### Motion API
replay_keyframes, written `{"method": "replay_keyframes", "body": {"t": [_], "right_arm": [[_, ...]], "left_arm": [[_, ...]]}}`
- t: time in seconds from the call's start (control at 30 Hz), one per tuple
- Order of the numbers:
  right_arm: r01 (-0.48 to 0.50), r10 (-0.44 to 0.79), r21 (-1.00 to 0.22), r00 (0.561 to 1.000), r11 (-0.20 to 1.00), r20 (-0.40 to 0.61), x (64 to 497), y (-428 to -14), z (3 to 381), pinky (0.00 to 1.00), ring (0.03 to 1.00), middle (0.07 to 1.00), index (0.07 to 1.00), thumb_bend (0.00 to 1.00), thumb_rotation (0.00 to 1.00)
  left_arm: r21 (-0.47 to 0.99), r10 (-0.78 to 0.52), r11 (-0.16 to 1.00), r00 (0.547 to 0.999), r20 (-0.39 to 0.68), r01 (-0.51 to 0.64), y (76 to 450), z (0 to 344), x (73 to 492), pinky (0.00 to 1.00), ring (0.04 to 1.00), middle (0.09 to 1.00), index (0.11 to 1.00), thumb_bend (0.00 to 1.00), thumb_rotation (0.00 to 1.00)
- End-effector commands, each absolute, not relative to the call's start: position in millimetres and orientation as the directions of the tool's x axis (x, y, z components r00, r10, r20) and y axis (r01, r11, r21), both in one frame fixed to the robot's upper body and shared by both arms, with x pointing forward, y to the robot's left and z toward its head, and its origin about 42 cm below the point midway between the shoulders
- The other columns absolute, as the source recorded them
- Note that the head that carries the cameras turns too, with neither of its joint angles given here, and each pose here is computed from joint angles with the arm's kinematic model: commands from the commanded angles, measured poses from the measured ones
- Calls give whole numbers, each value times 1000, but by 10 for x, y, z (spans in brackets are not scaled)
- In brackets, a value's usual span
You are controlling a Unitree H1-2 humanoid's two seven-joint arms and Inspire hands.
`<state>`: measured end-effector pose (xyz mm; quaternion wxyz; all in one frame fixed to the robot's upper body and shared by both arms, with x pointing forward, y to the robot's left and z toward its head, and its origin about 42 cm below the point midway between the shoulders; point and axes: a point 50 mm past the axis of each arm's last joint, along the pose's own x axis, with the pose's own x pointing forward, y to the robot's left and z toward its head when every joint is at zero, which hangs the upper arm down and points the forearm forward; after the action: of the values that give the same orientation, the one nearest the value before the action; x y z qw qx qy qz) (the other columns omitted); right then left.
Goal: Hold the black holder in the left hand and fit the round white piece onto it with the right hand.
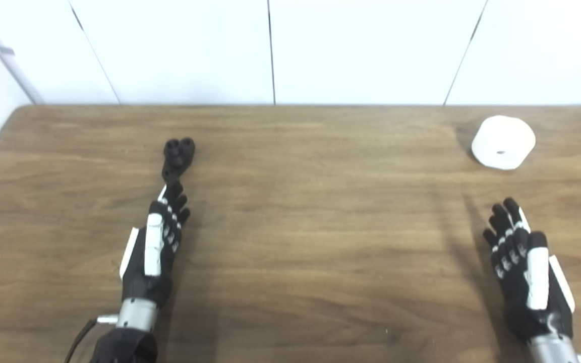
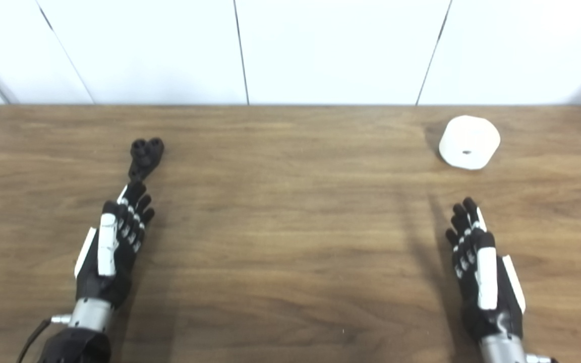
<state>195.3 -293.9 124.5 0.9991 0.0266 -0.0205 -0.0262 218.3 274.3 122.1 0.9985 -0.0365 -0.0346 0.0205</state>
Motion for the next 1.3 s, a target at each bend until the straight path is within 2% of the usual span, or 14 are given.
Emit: {"method": "replay_keyframes", "body": {"t": [0.0,0.57,1.0,1.27], "right_arm": [[47,-51,46,996,998,70,1957,-2907,1252,1000,1000,986,1000,562,999],[39,-41,28,997,999,64,1947,-2944,1176,1000,989,979,1000,594,990],[17,-18,15,998,1000,63,1929,-3035,1149,1000,1000,1000,1000,557,1000],[57,-57,6,998,998,33,1905,-3100,1085,1000,1000,967,1000,608,1000]], "left_arm": [[-61,56,997,995,87,-51,2726,1229,2148,1000,1000,1000,975,573,1000],[-37,63,997,994,88,-60,2675,1201,2148,1000,1000,1000,967,548,972],[-34,65,997,996,57,-63,2492,1153,2102,1000,1000,994,973,539,962],[-42,62,997,997,54,-60,2434,1137,2122,1000,1000,1000,985,546,960]]}}
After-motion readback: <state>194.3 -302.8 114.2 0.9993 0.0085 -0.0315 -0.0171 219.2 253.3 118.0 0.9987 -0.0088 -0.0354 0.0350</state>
